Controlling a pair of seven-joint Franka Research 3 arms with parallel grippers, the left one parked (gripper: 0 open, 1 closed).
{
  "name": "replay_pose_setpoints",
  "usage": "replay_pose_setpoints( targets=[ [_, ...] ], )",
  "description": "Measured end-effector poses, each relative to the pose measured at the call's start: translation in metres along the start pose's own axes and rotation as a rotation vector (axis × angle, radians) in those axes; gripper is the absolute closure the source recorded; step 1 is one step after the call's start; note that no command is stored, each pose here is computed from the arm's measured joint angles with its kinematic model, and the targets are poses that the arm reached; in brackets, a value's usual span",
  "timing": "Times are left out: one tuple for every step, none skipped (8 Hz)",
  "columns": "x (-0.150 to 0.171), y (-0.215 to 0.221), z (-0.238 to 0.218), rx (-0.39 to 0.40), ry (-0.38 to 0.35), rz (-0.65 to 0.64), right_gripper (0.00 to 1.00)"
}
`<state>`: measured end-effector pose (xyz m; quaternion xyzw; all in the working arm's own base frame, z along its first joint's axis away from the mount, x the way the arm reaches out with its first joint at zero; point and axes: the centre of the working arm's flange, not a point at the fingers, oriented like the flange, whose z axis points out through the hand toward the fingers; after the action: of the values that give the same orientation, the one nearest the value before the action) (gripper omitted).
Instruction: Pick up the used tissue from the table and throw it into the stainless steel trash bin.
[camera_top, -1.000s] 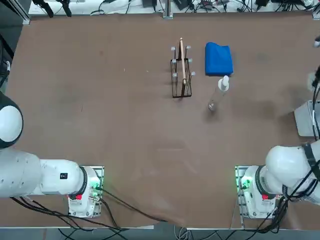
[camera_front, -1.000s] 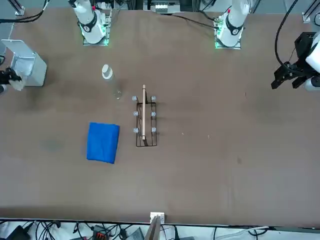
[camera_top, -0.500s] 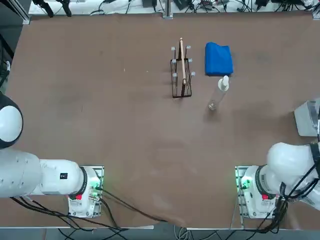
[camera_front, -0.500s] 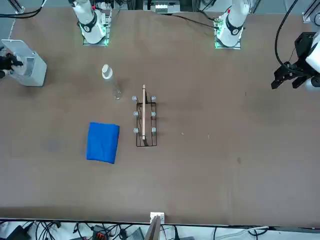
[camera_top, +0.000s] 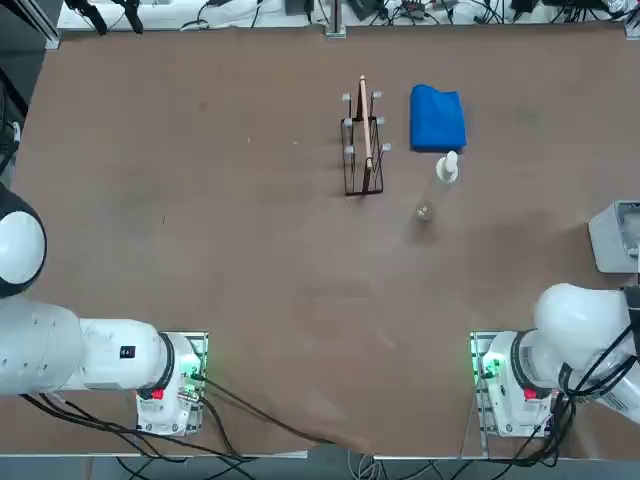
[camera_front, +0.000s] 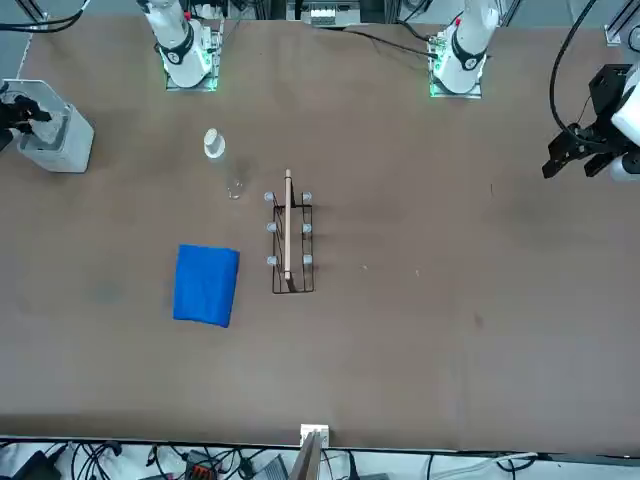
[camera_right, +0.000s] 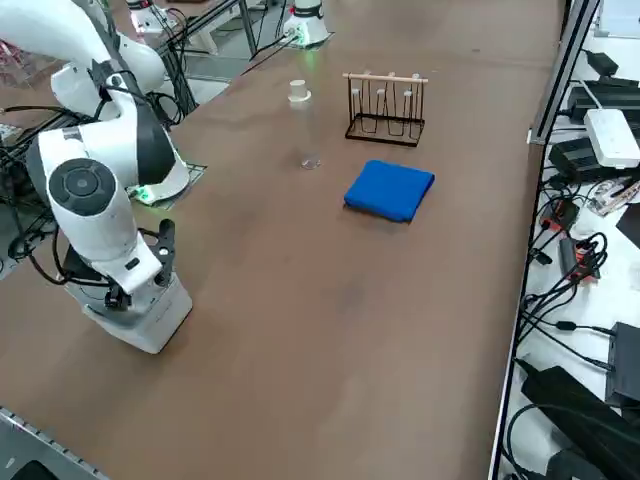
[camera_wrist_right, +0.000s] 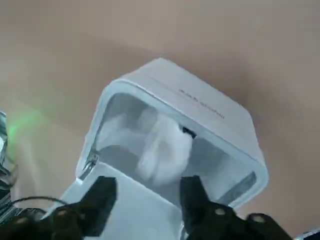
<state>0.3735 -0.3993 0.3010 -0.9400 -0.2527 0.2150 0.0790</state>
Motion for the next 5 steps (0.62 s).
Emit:
replay_pose_setpoints(
  targets=[
    [0.006,-0.001,-0.006,-0.013,0.001,-0.01,0.01],
    [0.01,-0.001,-0.015,-0.031,0.004,-0.017,0.0],
    [0.015,-0.002,-0.029,-0.05,0.008,-0.024,0.0],
    [0.025,-0.006,-0.051,-0.061,0.035,-0.032,0.0],
    [0.044,-0.016,-0.087,-0.067,0.095,-0.044,0.0]
  ],
)
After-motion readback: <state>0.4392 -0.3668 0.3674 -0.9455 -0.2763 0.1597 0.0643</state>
